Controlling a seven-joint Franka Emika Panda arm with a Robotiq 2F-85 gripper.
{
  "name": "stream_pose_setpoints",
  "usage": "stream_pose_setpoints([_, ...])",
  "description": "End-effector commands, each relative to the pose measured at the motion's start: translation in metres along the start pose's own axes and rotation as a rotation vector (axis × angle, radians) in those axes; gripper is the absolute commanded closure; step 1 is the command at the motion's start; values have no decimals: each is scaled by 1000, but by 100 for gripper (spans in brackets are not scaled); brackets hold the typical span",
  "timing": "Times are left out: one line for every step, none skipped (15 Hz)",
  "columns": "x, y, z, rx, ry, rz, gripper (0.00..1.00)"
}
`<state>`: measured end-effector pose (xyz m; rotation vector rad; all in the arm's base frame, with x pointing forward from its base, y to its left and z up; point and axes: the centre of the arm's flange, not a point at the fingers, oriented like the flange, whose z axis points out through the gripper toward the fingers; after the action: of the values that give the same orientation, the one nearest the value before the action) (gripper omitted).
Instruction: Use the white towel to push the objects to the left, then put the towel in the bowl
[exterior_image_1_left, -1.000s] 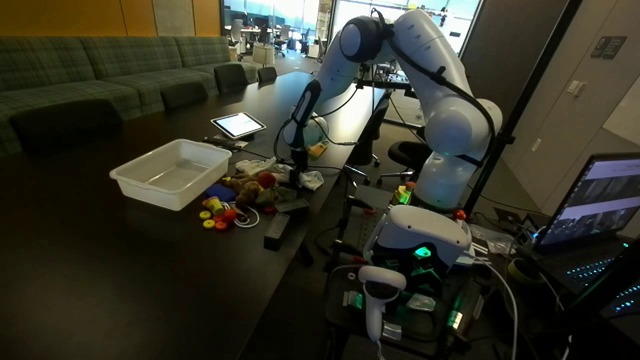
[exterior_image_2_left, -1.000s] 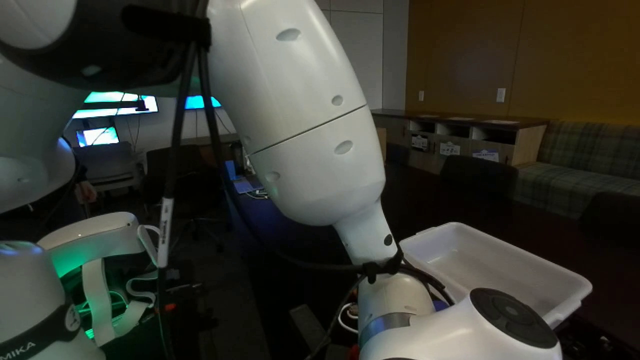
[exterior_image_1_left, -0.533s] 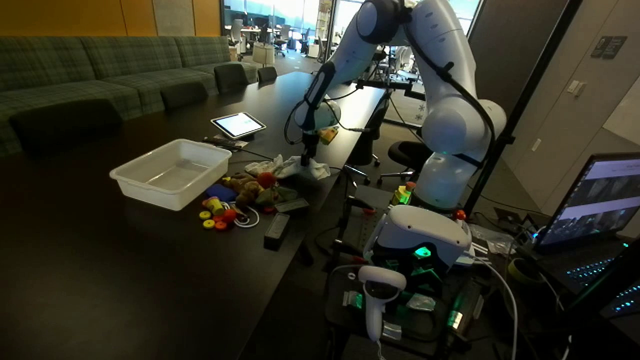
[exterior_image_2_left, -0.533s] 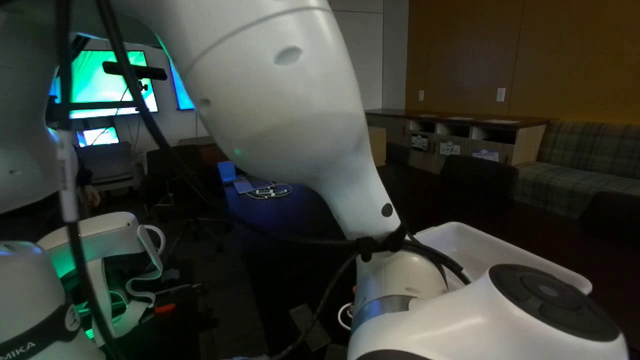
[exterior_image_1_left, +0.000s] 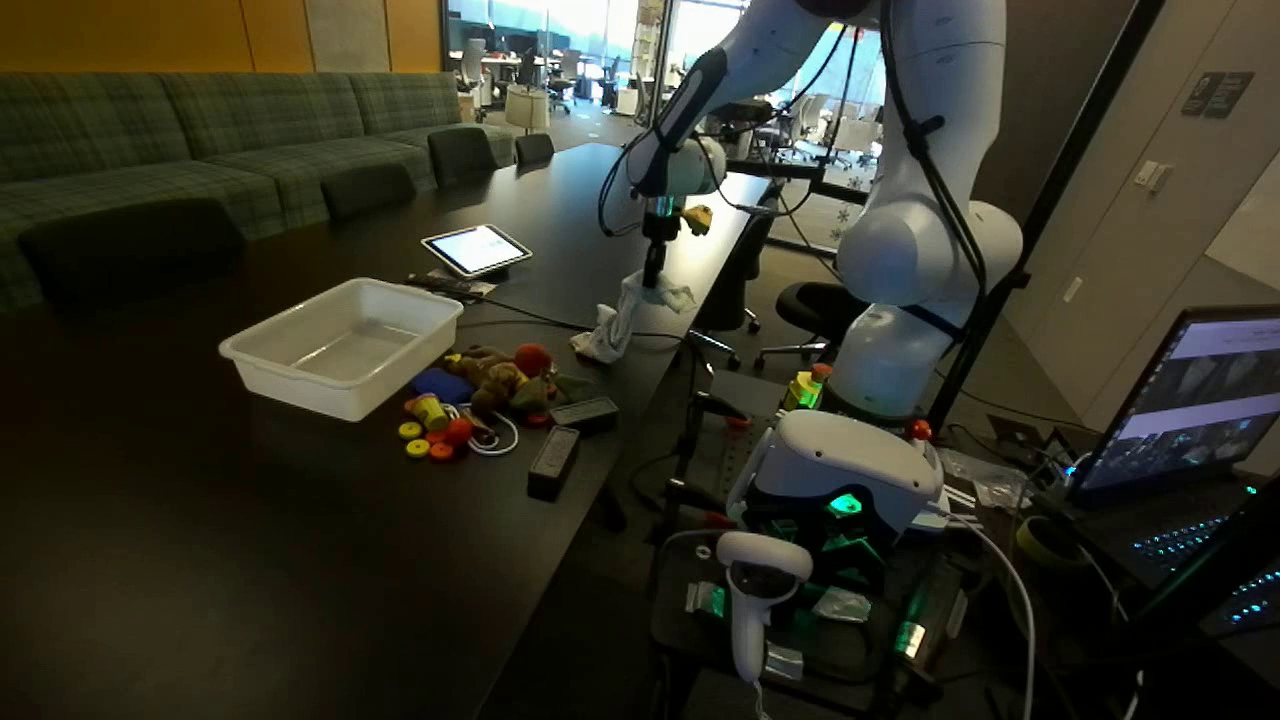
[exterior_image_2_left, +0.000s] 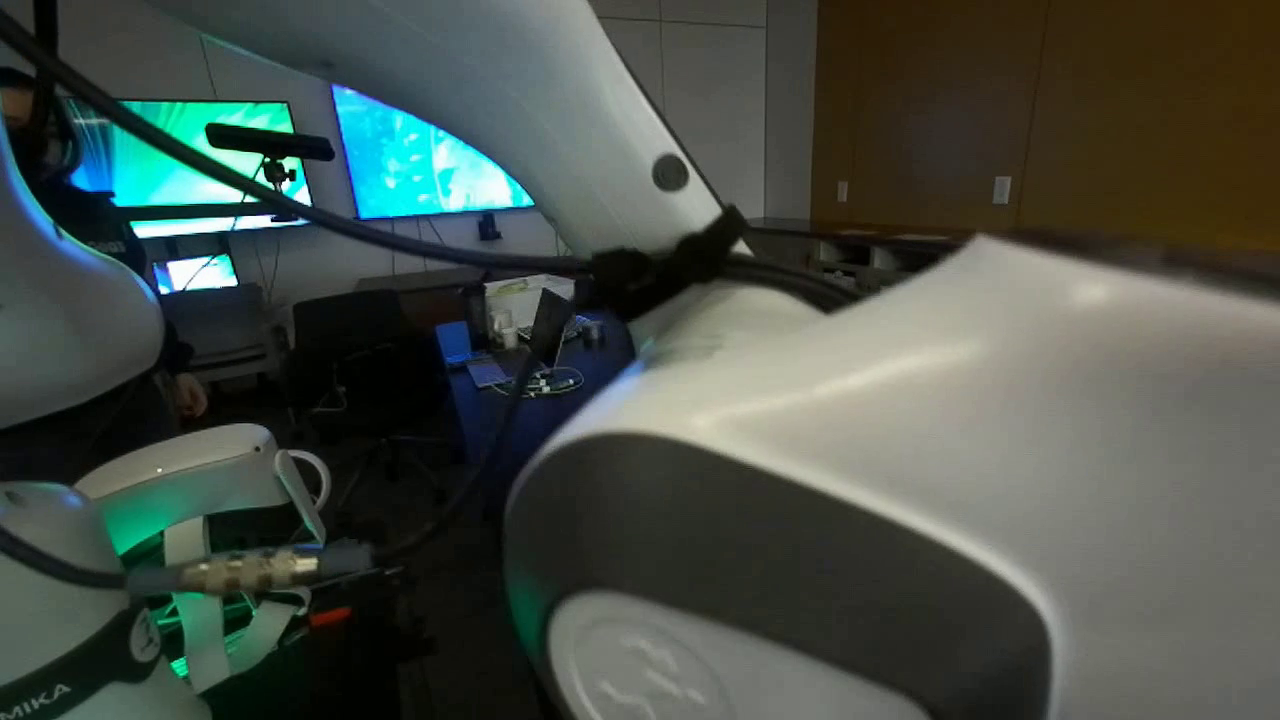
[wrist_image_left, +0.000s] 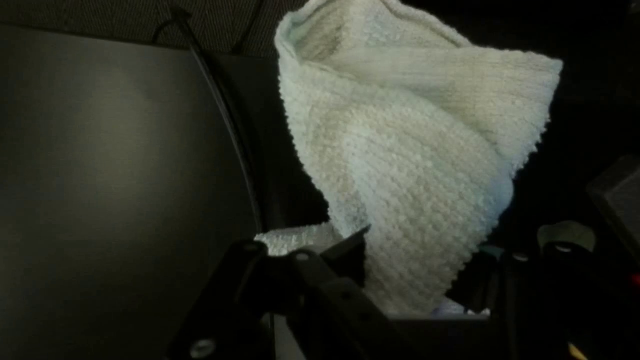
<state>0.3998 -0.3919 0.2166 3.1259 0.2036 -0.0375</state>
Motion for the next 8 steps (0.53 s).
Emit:
stream_pose_setpoints([-31,-12,-59,7,5,-70,86])
stream_pose_setpoints([-35,-14,-68,1,5,-90,86])
stream_pose_setpoints([-37,-14,-77,0,4,-111,86])
stream_pose_setpoints([-38,-17,-80,-3,2,-132,86])
stream_pose_setpoints([-39,-19,-83,1,-2,-152,86])
stream_pose_setpoints([-38,-23,-82,7,-5,-180,86])
stream_pose_setpoints([-38,-26,-81,20,-9,-210,86])
stream_pose_setpoints([-37,-28,-79,31,-14,-236,86])
